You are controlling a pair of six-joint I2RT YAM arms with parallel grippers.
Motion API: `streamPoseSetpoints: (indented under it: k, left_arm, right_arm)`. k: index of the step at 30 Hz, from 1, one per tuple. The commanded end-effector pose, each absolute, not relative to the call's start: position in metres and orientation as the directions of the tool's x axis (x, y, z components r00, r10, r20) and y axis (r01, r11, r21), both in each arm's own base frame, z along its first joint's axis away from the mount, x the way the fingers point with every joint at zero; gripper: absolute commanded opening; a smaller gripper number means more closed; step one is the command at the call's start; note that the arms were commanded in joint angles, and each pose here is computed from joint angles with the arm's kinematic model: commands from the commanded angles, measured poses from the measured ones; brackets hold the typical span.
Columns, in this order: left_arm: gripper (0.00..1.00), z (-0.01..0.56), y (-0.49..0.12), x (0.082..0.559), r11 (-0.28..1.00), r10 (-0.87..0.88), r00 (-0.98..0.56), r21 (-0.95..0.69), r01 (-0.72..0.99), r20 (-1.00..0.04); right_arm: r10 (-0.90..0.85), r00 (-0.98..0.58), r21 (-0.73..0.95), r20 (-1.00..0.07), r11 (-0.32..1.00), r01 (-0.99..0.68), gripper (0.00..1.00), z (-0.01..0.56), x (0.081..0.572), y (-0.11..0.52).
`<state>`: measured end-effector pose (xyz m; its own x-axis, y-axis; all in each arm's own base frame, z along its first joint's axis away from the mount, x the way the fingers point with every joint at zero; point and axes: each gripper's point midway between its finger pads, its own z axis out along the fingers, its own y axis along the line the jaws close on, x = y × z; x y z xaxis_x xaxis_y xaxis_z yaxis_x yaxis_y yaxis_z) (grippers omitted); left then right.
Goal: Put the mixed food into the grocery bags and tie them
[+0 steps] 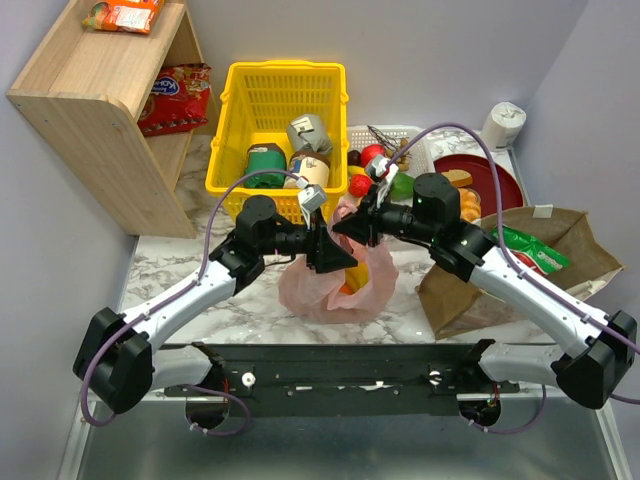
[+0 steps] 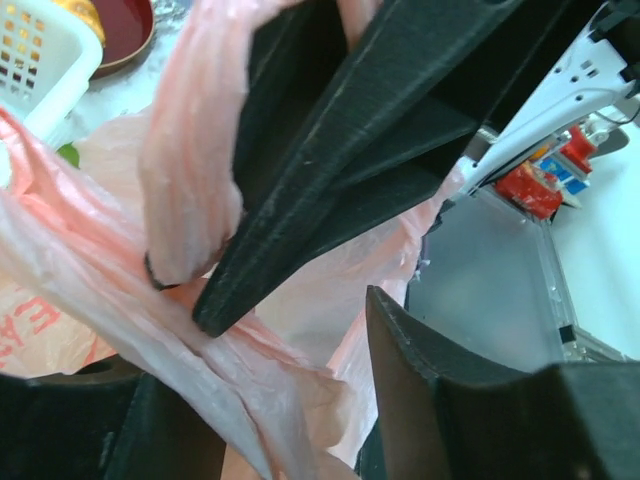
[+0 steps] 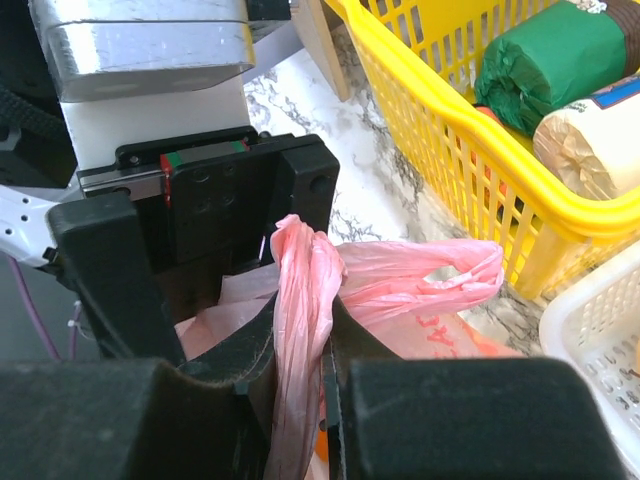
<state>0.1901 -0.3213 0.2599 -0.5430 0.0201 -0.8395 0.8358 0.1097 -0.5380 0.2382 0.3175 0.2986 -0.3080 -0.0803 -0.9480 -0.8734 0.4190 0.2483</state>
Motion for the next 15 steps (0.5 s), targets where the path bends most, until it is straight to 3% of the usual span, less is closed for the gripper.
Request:
streamPoseSetpoints:
  k: [1,5,15]
  left_arm:
    - [0.62,0.278,-0.328,0.184,0.041,-0.044,-0.512,-0.513,0.857,-0.858]
    - [0.73,0.276,-0.334,0.186,0.037,-0.053,-0.527,-0.529,0.848,-0.848]
    - [0.77,0.279,-0.341,0.187,0.027,-0.110,-0.542,-0.548,0.836,-0.833]
  right_arm:
    - [-0.054,-0.319,0.269,-0.946,0.413,-0.870,0.23,0.296,0.241,0.324]
    - [-0.041,-0.328,0.286,-0.944,0.395,-0.873,0.23,0.296,0.241,0.328]
    - [-0.025,-0.338,0.297,-0.941,0.419,-0.858,0.23,0.287,0.248,0.330]
